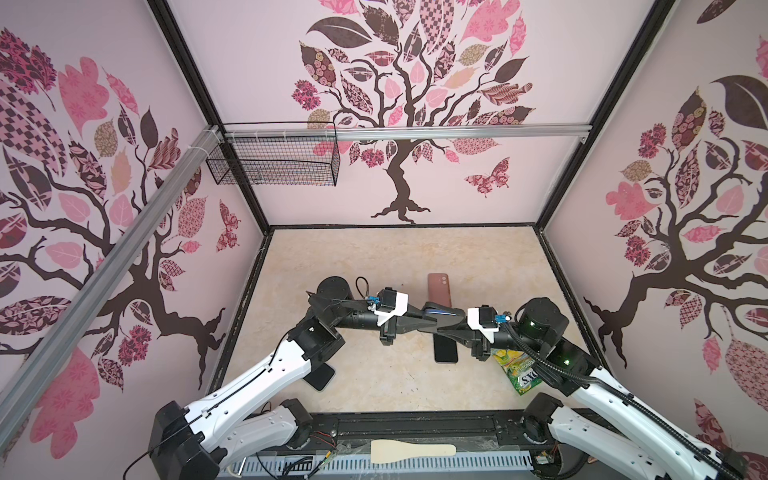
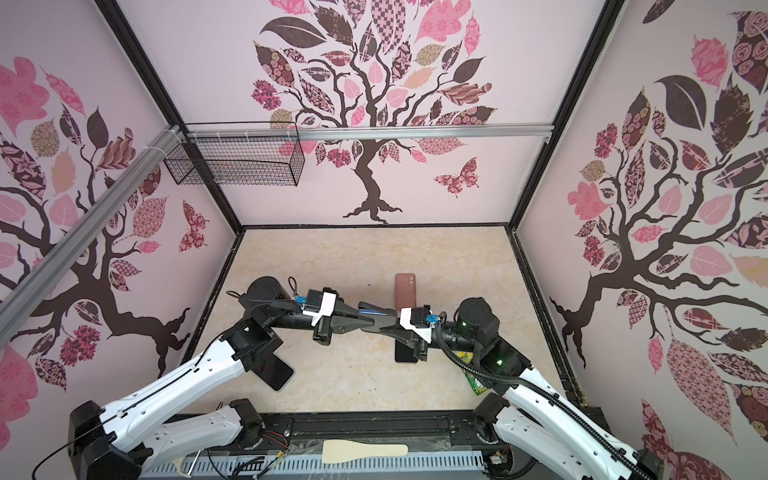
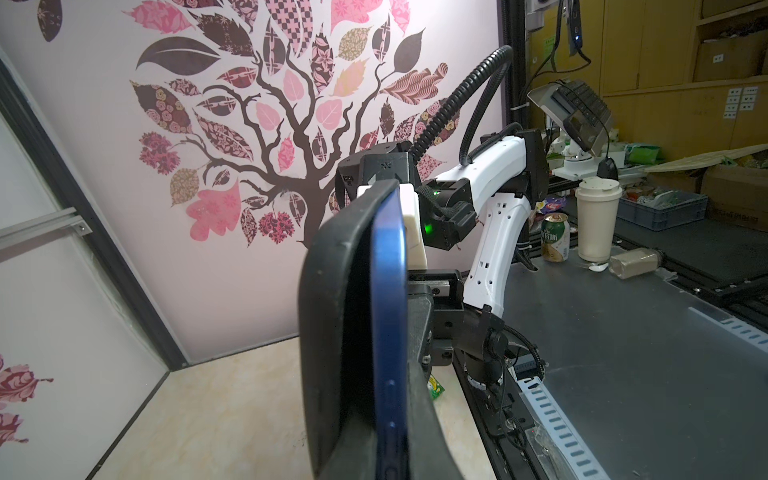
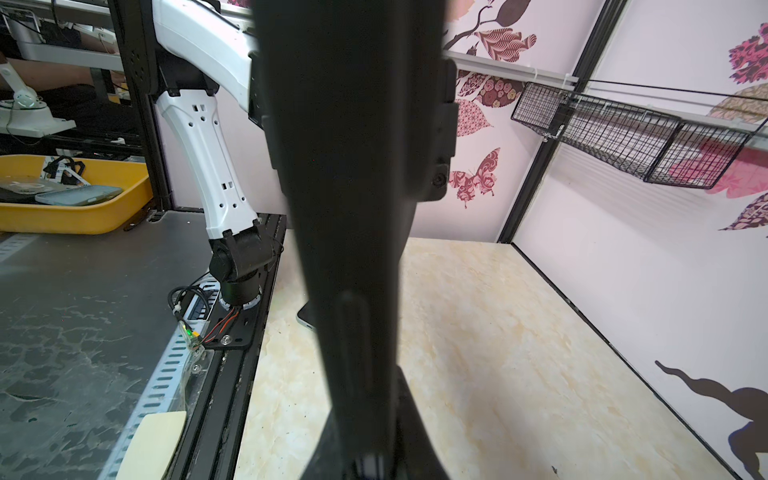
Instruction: Take the phone out of the phone case
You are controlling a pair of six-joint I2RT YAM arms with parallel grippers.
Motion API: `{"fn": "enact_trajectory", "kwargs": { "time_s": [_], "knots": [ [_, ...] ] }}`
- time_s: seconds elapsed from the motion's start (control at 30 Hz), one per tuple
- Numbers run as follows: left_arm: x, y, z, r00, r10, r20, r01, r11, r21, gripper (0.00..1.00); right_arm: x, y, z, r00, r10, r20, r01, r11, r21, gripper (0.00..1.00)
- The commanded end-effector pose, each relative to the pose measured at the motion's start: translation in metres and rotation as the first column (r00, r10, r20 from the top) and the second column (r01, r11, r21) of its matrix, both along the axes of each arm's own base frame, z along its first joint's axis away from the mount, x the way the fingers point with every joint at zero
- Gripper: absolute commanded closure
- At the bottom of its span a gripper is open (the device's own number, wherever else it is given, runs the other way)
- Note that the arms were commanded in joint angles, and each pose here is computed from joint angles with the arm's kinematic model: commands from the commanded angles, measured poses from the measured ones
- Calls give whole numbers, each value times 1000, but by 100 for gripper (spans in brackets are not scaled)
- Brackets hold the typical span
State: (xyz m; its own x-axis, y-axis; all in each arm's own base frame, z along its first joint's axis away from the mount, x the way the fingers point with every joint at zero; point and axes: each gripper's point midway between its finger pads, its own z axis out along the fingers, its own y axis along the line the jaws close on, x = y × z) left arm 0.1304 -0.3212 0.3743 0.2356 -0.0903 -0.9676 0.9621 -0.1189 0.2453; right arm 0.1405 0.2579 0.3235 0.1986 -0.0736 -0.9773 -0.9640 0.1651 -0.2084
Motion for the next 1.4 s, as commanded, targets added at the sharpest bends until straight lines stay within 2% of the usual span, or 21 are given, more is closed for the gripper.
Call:
{"fn": "enact_trajectory", "kwargs": {
  "time_s": [0.0,0.07,0.27,0.43,0.57,0.73,0.9,1.03,1.23,1.37],
  "knots": [
    [-9,0,-47,995,-55,-77,67,985,160,100,-11,-13,73,986,-36,160,10,987,159,90],
    [0,5,-43,998,-5,-69,16,987,159,100,-6,-13,61,990,-55,127,38,990,132,78],
    [32,23,-48,983,178,-38,-167,966,197,100,18,-19,28,982,-188,-19,189,979,78,61],
    [46,34,-65,959,283,24,-278,919,278,100,26,-24,19,966,-244,-84,250,966,70,54],
    [54,41,-82,940,335,66,-337,879,337,100,29,-26,22,959,-266,-103,274,959,72,54],
    [56,46,-96,935,336,117,-354,847,396,100,37,-27,29,936,-300,-184,314,948,48,53],
    [55,48,-108,939,315,139,-343,830,440,100,34,-14,26,951,-233,-201,238,971,3,43],
    [54,49,-115,942,304,143,-335,821,462,100,33,-7,23,961,-199,-192,196,980,-32,40],
    [54,50,-119,941,292,173,-339,817,467,100,38,7,17,952,-165,-258,144,985,-99,42],
    [53,50,-120,941,278,193,-337,817,468,100,37,17,11,955,-163,-248,134,982,-130,42]
  ]
}}
